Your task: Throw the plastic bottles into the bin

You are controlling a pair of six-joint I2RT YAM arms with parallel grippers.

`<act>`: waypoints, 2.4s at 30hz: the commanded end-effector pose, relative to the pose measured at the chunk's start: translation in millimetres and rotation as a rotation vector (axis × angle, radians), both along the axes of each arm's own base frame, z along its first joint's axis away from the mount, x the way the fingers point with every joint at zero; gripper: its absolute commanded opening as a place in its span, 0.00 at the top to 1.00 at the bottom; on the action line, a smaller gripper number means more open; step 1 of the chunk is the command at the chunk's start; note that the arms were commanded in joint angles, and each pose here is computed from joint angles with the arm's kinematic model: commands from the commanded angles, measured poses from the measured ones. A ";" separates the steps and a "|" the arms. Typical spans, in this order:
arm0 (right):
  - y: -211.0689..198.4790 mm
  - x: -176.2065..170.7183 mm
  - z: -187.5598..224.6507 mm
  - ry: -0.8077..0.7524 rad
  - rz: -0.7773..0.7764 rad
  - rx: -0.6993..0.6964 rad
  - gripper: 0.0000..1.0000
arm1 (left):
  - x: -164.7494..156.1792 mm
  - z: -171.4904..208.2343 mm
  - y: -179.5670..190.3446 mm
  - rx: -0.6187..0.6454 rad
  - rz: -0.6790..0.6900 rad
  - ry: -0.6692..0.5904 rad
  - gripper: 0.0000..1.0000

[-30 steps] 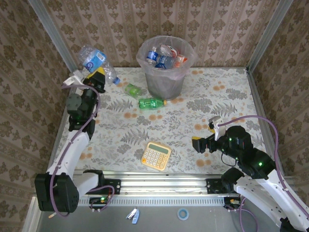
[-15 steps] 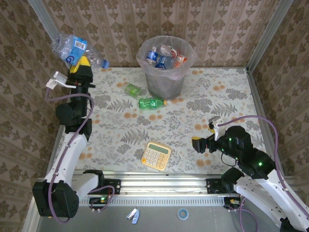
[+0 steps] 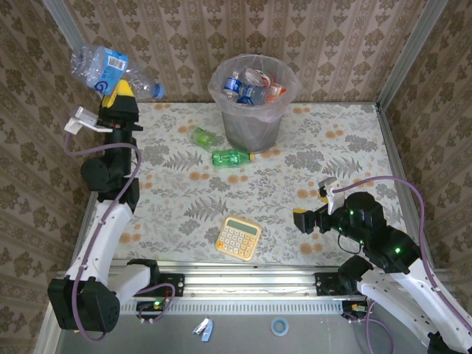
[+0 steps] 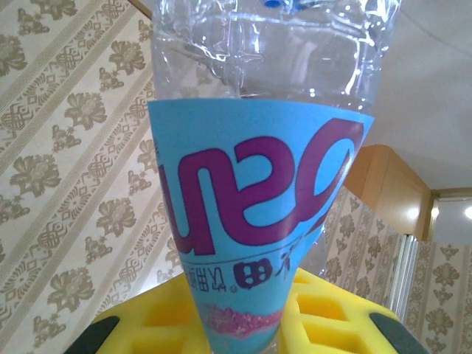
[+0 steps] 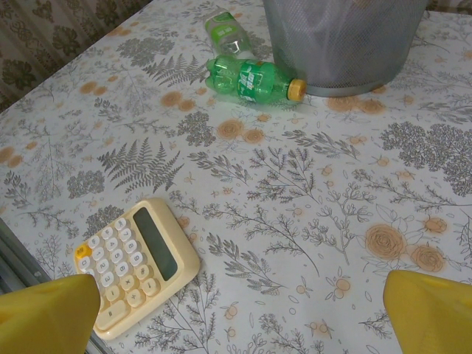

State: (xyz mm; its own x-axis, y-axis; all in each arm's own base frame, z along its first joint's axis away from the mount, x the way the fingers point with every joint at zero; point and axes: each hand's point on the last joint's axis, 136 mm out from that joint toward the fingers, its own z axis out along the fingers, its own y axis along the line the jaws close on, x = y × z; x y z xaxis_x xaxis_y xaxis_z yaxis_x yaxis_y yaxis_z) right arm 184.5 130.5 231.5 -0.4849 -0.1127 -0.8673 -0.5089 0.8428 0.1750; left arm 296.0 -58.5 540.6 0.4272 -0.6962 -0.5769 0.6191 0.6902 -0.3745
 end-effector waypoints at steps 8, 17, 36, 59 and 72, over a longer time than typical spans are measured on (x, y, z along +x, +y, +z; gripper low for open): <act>-4.3 0.0 -2.3 -0.001 -0.022 -0.001 0.00 | -14.9 30.6 -11.8 0.012 -0.022 -0.106 0.82; -4.1 -0.2 -1.6 -0.002 -0.021 0.000 0.00 | -14.1 35.9 -20.4 0.031 -0.029 -0.117 0.82; -3.8 0.2 -1.3 -0.004 -0.020 0.000 0.00 | 0.3 36.6 -48.6 0.108 -0.048 -0.091 0.82; -2.6 -0.8 -2.2 0.001 -0.011 -0.001 0.00 | 175.9 -77.5 -230.0 0.565 -0.242 0.478 0.47; -0.5 -0.2 -2.3 -0.002 -0.005 0.011 0.00 | 159.9 -36.6 -206.3 0.625 -0.114 0.564 0.00</act>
